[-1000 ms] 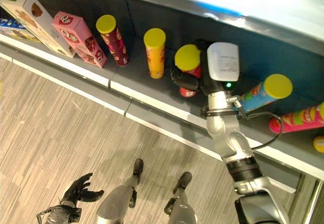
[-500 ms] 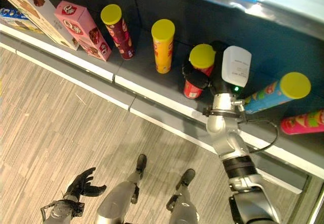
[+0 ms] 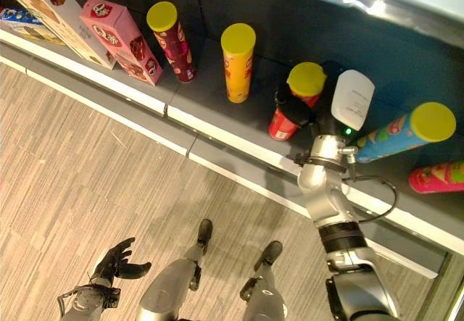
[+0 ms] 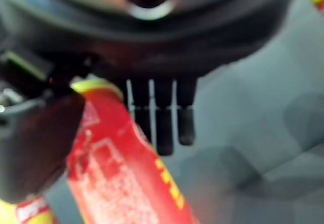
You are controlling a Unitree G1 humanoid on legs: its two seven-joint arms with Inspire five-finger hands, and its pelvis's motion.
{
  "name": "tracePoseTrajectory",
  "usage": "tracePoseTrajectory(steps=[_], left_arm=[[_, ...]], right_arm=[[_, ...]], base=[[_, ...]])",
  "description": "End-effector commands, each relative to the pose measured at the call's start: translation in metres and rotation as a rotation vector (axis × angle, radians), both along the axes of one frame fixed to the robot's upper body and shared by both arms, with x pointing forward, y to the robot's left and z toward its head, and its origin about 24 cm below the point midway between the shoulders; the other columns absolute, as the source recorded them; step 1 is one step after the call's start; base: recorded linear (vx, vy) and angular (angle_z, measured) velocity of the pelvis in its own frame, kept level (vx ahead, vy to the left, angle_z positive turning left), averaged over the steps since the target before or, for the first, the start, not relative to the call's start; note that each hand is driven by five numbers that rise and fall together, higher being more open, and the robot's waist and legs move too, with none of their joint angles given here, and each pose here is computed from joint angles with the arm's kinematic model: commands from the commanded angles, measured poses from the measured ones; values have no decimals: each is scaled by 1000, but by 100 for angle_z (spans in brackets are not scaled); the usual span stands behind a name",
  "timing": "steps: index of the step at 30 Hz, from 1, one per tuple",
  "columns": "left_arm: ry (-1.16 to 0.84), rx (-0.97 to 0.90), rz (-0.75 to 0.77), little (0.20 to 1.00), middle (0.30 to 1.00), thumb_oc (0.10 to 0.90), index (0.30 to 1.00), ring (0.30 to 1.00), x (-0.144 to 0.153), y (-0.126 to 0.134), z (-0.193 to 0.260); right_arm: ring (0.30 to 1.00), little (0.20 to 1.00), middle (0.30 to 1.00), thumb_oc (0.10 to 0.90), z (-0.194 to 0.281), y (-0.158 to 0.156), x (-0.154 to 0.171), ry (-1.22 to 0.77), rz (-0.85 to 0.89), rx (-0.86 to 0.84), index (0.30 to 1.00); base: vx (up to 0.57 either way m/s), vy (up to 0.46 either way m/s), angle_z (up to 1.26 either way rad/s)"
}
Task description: Put the goods on the table back onto the shelves and tidy them up.
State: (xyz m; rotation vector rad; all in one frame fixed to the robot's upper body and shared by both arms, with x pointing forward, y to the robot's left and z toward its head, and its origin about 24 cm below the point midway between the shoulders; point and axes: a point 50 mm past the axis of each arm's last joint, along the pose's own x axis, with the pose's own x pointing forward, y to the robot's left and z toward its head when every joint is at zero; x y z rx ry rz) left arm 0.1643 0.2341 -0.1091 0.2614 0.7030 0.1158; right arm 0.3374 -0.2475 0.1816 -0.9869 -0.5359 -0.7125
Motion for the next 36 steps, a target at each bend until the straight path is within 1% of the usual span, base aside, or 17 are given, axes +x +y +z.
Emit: tracePoseTrajectory(steps=[1,6,25,26,27,28,36], left_arm=[[29,83,-23,900,900,800,900,900,-11,15,-2],[31,86,-22,900,900,800,900,900,-10,15,-3],[52,101,-20,900,900,800,900,900,-12,15,-6],[52,101,-19,900,900,800,900,900,-12,15,-6],[53,101,-19,900,900,800,900,900,-12,15,-6],[52,102,-17,900,900,800,900,900,-12,15,-6],[64,110,-16,900,900,800,900,900,-13,15,-8]], right_arm=[[300,300,300,400,61,0,-5,-272,0,-57,300],[300,300,300,400,64,-3,-5,-281,-28,-83,300],[300,300,300,400,56,-3,-1,-255,-25,-56,300],[535,535,535,557,55,-2,-1,-252,-21,-54,535],[705,705,705,670,55,-1,-1,-251,-17,-51,705],[900,900,900,800,54,0,-1,-251,-10,-47,900],[900,900,900,800,51,2,0,-249,4,-26,900]], base=[[0,0,0],[0,0,0],[0,0,0],[0,0,0],[0,0,0],[0,0,0],[0,0,0]])
